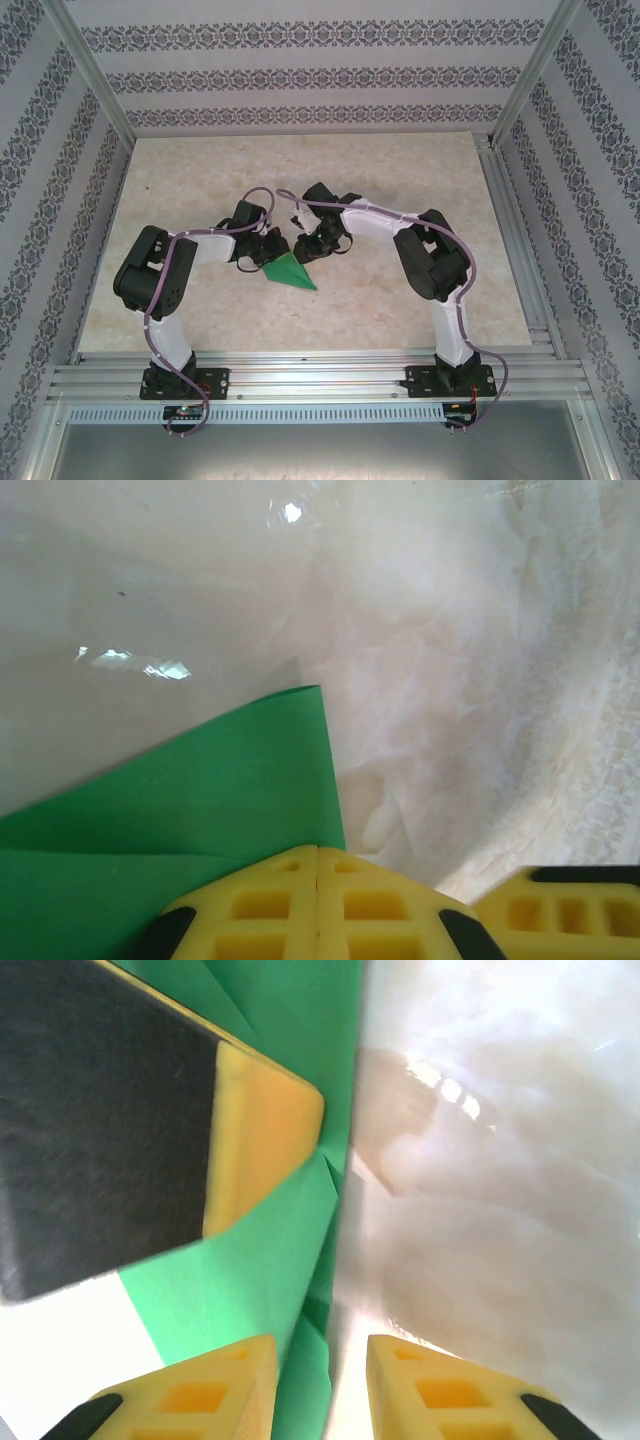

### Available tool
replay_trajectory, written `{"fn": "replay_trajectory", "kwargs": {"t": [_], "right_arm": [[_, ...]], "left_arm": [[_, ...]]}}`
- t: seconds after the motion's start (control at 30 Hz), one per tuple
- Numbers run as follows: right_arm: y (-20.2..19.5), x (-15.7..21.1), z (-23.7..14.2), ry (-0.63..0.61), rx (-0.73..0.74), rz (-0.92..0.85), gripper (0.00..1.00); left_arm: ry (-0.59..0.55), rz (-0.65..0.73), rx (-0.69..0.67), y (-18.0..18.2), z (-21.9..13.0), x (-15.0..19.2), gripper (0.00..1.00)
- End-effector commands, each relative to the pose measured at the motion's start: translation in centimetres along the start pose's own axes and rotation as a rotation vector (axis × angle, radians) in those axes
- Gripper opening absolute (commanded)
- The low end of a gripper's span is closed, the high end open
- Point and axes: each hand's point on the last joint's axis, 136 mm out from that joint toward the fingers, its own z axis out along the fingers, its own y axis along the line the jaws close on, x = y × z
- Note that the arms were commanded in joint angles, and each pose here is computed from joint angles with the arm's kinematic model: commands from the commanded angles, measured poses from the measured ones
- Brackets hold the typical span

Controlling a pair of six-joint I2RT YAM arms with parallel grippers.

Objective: Fold a paper plane with a square sheet of paper (fold left side to right side)

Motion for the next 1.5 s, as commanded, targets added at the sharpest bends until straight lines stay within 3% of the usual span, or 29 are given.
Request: {"fn": "replay_trajectory", "kwargs": {"t": [0.0,0.13,0.37,0.73,1.47], "right_arm": [[0.8,-0.2,-3.1,-0.066,0.033,0.010,0.29],[3.0,1.0,-2.6,-0.084,-0.035,0.028,0.24],[5.5,1.4,0.3,-0.060,-0.100,0.026,0.23],[3.3,4.0,3.1,0.028,-0.066,0.067,0.23],[1.0,6.6,1.3,0.039,-0.078,0.103,0.24]], "left_arm": [[0.035,-0.024,-0.149,4.3,0.5,2.1,0.02],[0.035,-0.024,-0.151,4.4,0.5,2.0,0.02],[0.035,-0.019,-0.153,4.3,0.5,1.9,0.02],[0.033,-0.018,-0.152,4.3,0.6,1.9,0.02],[0.038,-0.016,-0.174,4.9,0.9,1.9,0.02]]}}
